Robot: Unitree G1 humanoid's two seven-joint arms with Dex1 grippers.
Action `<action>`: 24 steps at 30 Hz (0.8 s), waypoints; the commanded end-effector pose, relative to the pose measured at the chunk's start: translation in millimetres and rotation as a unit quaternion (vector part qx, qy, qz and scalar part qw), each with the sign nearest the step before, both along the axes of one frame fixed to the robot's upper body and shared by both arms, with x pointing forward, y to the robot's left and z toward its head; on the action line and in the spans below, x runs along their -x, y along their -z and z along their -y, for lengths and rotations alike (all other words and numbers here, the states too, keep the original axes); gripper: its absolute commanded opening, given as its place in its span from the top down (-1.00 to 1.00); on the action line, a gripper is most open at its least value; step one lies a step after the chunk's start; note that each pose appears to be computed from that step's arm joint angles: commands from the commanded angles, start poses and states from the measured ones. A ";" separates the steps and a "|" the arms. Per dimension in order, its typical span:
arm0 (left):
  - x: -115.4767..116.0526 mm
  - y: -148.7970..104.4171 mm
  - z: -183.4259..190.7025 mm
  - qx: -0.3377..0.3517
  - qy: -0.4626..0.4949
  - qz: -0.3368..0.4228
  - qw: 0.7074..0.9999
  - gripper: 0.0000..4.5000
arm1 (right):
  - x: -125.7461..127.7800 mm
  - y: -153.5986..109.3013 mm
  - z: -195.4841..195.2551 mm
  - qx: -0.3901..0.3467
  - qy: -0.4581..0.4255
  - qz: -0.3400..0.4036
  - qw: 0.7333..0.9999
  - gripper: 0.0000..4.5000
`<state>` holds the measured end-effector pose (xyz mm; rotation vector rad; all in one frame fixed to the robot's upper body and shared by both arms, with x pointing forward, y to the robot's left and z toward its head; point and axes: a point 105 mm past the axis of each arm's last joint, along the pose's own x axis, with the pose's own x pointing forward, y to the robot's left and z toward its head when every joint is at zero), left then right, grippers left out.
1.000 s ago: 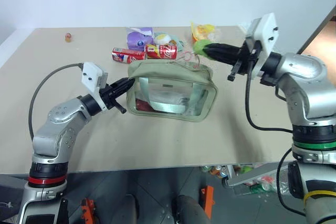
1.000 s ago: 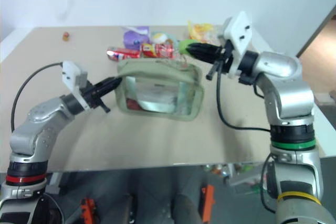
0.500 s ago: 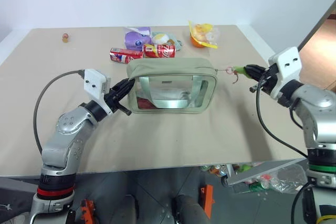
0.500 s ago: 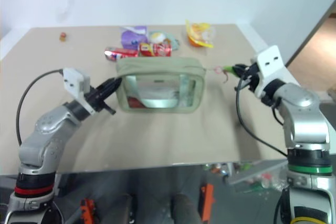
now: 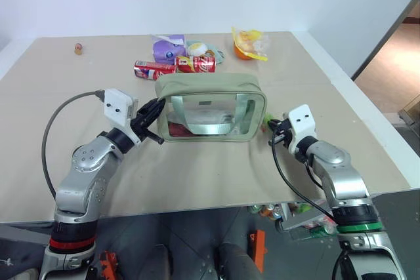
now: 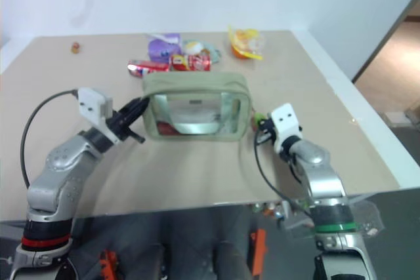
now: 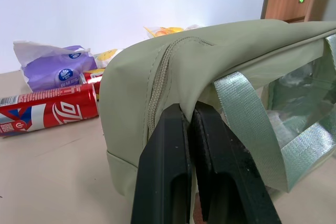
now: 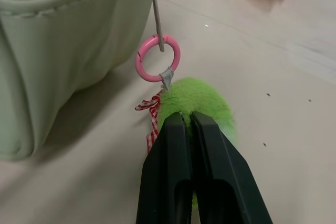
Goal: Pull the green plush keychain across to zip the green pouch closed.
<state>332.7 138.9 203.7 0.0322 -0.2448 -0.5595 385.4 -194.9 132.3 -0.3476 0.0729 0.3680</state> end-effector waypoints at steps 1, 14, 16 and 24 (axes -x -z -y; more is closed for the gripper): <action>1.4 -7.6 -7.4 0.011 -0.010 0.011 1.000 1.00 | -4.4 -17.9 3.8 -0.034 0.005 0.029 0.999 0.97; 18.4 -31.4 -37.0 0.026 0.008 0.006 1.000 -0.92 | 46.3 -103.9 25.0 -0.099 -0.074 0.111 0.986 -0.90; 23.9 -26.8 -45.9 0.017 -0.005 -0.003 1.000 -0.99 | 55.4 -105.2 32.2 -0.092 -0.067 0.105 0.988 -0.98; 46.9 33.7 -57.3 -0.074 -0.055 -0.072 0.993 -0.99 | 111.8 -53.0 -3.1 -0.088 -0.153 -0.003 0.984 -0.98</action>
